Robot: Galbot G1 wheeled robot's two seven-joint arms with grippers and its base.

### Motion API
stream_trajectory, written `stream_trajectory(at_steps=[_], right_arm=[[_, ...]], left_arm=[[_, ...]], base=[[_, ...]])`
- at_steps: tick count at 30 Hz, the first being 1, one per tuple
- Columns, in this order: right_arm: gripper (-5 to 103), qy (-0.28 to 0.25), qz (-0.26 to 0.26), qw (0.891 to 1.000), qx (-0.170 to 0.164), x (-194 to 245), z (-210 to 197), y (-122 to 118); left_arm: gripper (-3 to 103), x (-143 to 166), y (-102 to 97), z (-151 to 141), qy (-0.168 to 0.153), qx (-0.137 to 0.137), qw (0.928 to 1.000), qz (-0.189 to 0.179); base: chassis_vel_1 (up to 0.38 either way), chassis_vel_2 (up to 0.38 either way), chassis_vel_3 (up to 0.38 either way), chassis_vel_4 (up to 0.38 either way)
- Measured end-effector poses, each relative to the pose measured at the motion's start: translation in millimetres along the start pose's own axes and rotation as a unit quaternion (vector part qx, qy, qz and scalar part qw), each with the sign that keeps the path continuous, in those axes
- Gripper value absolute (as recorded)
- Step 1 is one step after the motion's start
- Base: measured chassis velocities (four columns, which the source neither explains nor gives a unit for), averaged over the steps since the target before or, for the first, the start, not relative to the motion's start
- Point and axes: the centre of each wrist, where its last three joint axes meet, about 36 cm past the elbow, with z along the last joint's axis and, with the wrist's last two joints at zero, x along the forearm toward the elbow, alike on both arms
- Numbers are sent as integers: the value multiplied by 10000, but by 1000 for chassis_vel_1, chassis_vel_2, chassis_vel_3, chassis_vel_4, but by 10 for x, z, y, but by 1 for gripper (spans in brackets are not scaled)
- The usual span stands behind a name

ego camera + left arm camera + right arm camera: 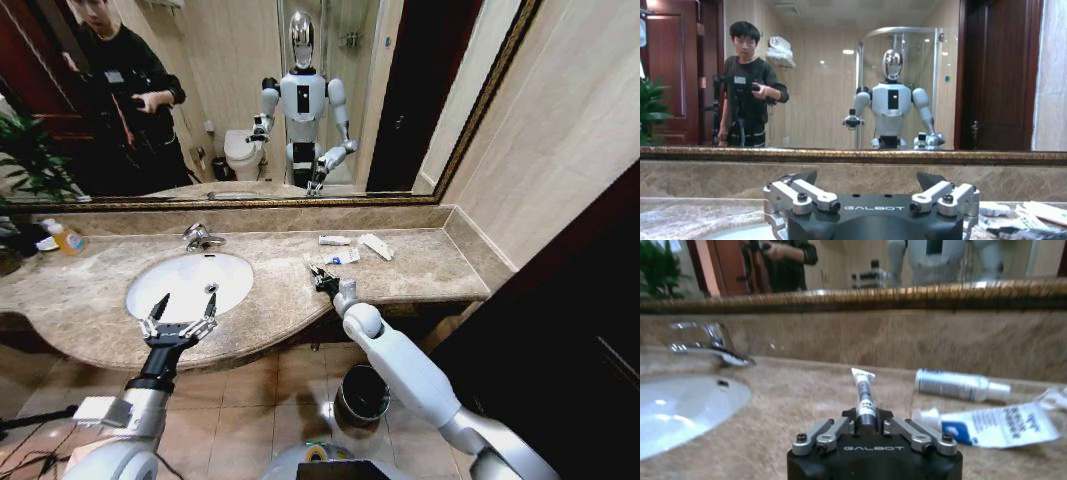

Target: Pick up the trash from the sink and place it in the trash bin.

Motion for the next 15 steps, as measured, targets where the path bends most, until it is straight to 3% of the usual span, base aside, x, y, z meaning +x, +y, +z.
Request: stream_trajectory(at_steps=[15], right_arm=[[17, -108, 231, 9996, -149, 1260, 54, -152]], left_arm=[[100, 0, 0, 0, 0, 0, 10000, -1]], base=[[0, 0, 0, 0]])
